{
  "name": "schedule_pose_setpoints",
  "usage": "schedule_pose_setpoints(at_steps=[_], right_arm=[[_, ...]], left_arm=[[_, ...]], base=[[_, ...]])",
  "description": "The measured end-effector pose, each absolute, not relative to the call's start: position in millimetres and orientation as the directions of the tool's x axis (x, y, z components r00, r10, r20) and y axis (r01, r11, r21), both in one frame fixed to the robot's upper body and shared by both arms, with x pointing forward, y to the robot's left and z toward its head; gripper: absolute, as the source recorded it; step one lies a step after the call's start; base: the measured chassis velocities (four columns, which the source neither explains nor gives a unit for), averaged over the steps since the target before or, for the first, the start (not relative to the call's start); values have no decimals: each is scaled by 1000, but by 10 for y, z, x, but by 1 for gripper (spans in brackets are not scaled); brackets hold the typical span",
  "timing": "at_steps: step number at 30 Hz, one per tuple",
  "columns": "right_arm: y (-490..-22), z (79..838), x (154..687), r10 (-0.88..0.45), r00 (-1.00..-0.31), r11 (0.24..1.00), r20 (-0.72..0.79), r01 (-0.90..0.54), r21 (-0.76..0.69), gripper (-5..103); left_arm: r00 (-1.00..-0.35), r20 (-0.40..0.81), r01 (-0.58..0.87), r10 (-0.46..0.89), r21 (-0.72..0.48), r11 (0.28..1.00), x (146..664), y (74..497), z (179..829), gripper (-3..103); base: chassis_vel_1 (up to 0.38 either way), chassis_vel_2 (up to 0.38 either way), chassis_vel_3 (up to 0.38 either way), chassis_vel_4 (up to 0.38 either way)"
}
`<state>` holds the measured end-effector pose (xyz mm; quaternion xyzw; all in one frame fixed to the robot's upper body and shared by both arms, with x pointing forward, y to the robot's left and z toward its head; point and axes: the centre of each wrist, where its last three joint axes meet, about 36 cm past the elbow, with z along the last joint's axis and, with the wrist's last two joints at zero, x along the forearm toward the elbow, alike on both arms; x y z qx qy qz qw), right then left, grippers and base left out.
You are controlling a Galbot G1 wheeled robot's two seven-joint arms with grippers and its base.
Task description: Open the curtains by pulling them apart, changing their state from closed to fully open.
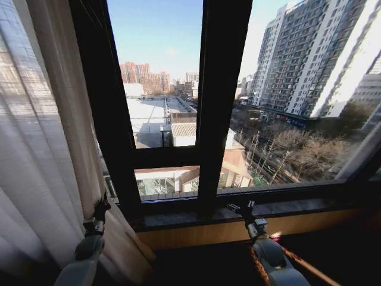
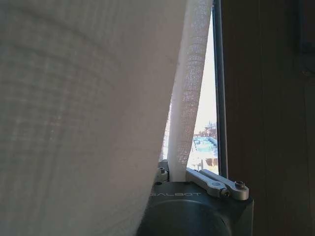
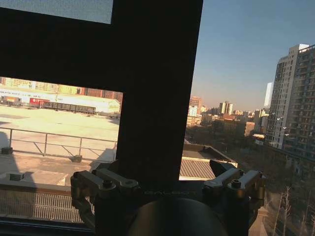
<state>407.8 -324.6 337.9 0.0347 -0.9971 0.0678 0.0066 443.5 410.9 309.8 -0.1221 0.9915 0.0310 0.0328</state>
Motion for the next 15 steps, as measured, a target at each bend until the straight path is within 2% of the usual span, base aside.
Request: schedule_pose_setpoints(at_steps=[15], right_arm=[[-3246, 3379, 4078, -68, -998, 988, 18, -70, -135, 100]], left_arm=[[-967, -78, -249, -244, 63, 966, 4424, 4090, 3070, 0]], base=[[389, 327, -385, -320]])
